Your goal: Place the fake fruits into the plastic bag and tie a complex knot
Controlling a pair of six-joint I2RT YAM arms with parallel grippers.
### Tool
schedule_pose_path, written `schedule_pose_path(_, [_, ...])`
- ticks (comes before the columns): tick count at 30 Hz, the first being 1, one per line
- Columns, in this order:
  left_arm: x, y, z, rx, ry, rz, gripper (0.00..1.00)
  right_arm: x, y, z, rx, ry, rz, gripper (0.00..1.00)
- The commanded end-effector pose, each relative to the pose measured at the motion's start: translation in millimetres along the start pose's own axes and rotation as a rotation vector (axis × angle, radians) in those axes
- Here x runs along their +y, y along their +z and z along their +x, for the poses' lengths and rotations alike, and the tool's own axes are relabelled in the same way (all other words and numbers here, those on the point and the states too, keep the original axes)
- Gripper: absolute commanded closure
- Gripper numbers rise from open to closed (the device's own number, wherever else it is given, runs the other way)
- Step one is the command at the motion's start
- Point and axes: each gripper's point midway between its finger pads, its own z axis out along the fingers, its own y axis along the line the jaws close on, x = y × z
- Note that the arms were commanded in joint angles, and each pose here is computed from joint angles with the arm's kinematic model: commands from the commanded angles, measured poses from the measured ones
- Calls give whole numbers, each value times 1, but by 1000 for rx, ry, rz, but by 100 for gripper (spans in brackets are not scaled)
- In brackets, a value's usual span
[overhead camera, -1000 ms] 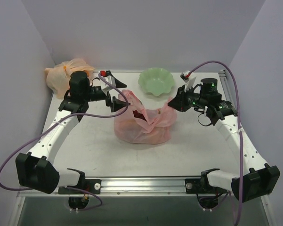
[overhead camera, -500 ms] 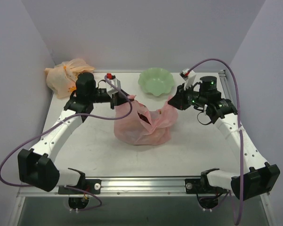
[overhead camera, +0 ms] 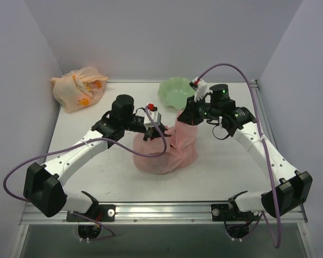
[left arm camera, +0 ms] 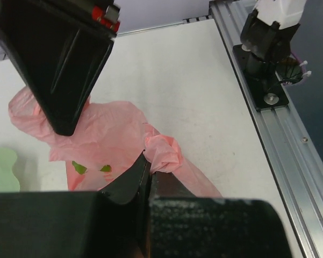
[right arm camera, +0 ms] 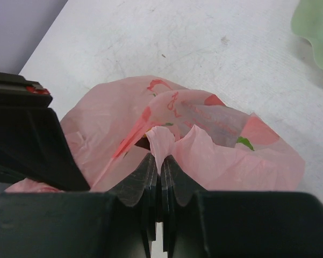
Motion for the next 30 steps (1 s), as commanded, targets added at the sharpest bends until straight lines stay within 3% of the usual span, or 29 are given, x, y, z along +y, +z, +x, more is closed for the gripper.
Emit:
schedule_pose_path(1, [19, 5, -8, -33, 36, -70, 100, 11, -6, -8, -44, -21, -38, 100])
schedule_pose_path(14, [54, 8, -18, -108, -65, -175, 98, 36, -16, -2, -52, -163, -176, 100])
schedule_pose_path(17, [51, 11, -13, -106, -100, -158, 89, 42, -18, -7, -66, -173, -203, 100])
schedule_pose_path(20, [49, 14, -9, -112, -133, -132, 71, 44, -18, -8, -75, -181, -214, 100])
schedule_pose_path(21, [44, 16, -9, -113, -138, -106, 61, 44, -18, -8, -76, -181, -214, 100])
schedule_pose_path(25, [45, 19, -13, -142, -142, -100, 49, 46, -17, -7, -73, -180, -232, 100])
schedule_pose_path(30, [45, 25, -10, -147, -165, -78, 45, 50, -17, -10, -84, -177, -252, 100])
